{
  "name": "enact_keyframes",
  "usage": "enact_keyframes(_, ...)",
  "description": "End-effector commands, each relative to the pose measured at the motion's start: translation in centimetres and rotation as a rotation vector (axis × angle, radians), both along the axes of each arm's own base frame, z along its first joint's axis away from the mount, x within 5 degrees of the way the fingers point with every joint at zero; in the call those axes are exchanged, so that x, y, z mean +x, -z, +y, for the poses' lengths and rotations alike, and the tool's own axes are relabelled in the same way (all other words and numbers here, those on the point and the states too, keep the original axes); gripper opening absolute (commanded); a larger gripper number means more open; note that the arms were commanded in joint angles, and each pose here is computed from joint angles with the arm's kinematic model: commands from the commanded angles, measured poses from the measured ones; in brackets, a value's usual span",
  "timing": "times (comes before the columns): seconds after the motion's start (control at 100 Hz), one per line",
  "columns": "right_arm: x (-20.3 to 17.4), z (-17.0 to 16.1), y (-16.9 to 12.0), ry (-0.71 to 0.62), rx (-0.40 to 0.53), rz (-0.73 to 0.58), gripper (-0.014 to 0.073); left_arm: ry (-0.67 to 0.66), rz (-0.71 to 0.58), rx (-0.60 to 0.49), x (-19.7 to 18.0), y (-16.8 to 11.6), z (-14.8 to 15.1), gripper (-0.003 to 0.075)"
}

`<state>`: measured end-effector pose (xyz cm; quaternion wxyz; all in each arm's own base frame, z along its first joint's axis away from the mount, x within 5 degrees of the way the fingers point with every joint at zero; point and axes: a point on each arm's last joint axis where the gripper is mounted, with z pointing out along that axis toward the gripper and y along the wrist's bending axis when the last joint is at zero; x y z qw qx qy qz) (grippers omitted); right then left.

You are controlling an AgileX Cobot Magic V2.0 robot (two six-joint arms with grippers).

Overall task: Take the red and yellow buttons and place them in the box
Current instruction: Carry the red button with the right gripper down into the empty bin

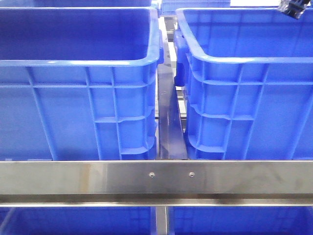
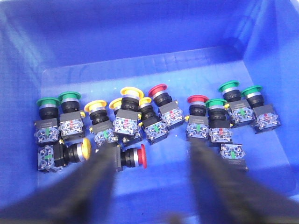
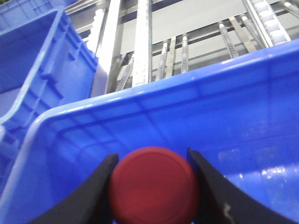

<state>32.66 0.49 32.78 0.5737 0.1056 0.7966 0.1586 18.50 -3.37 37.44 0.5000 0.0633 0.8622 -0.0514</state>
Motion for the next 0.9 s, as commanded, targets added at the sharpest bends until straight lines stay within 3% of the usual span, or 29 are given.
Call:
enact_keyframes(0.0,0.9,-0.2,-1.9,-0.002,-0.008,-0.061,0.0123,-0.006,-0.114,-0.039,-0.1,-1.7,0.0,0.0074)
enact_keyframes(0.07,2.2,-0.2,-1.3,-0.008,-0.023,-0.046,0.0123,-0.006,-0.115,-0.04,-0.1,-1.7,0.0,-0.0021)
enact_keyframes(0.51,9.5,1.1,4.6,-0.089,-0.194,0.056,0.0123,-0.006,-0.115,-0.04,-0.1,-1.7,0.0,-0.0019)
enact_keyframes(0.89,11.5,1.9,7.6,-0.06,-0.26,0.117,0.0123,-0.006,-0.115,-0.04,-0.1,-1.7,0.0,-0.0019)
